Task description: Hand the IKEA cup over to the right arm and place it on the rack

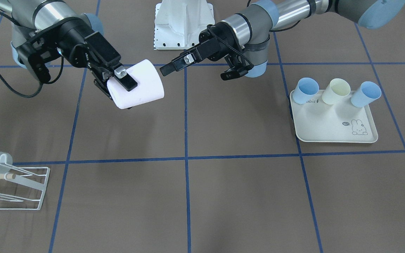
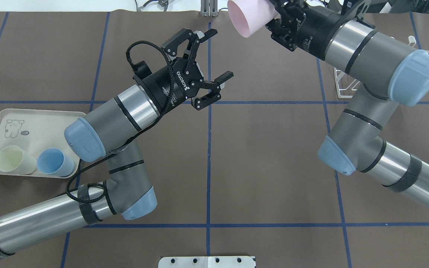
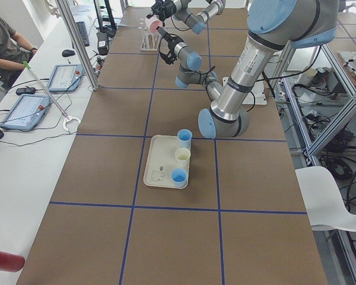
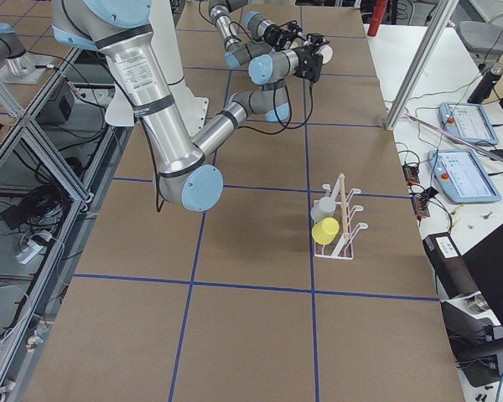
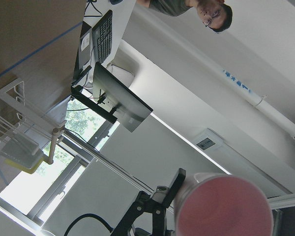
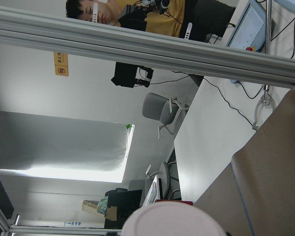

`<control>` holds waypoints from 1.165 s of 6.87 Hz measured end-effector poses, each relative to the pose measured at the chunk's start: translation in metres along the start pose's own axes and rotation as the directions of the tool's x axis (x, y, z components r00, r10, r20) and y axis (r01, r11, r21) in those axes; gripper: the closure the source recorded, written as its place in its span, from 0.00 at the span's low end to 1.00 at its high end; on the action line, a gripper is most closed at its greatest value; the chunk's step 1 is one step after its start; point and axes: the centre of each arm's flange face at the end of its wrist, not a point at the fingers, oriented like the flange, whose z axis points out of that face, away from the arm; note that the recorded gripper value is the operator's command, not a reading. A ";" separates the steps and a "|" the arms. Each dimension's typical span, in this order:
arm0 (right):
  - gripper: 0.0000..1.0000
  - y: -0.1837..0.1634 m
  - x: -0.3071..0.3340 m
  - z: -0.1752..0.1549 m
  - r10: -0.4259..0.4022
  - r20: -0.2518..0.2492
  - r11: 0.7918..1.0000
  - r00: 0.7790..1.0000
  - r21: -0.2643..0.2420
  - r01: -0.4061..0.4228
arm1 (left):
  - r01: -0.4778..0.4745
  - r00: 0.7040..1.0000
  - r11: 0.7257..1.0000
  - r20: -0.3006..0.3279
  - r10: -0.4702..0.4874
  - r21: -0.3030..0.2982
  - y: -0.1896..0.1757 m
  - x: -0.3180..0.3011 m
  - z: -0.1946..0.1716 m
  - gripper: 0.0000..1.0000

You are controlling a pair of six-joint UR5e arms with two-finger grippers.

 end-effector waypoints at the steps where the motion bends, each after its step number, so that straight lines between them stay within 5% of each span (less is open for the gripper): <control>1: 1.00 -0.023 0.018 -0.011 -0.096 -0.048 0.995 0.994 0.038 0.098 | -0.052 0.999 0.999 0.003 0.052 0.002 -0.002 0.001 -0.005 0.00; 2: 1.00 -0.048 0.036 -0.022 -0.197 -0.123 0.976 0.973 0.072 0.206 | -0.108 0.994 0.994 0.011 0.108 0.010 -0.005 0.001 -0.010 0.00; 4: 1.00 -0.097 0.068 -0.044 -0.371 -0.316 0.901 0.873 0.107 0.421 | -0.279 0.959 0.959 0.070 0.275 0.049 0.000 0.006 -0.014 0.00; 7: 1.00 -0.159 0.117 -0.094 -0.550 -0.567 0.720 0.613 0.051 0.692 | -0.497 0.857 0.863 0.210 0.471 0.091 0.011 0.018 -0.026 0.00; 8: 1.00 -0.171 0.128 -0.106 -0.571 -0.630 0.662 0.527 0.027 0.749 | -0.581 0.797 0.809 0.268 0.542 0.091 0.012 0.025 -0.045 0.00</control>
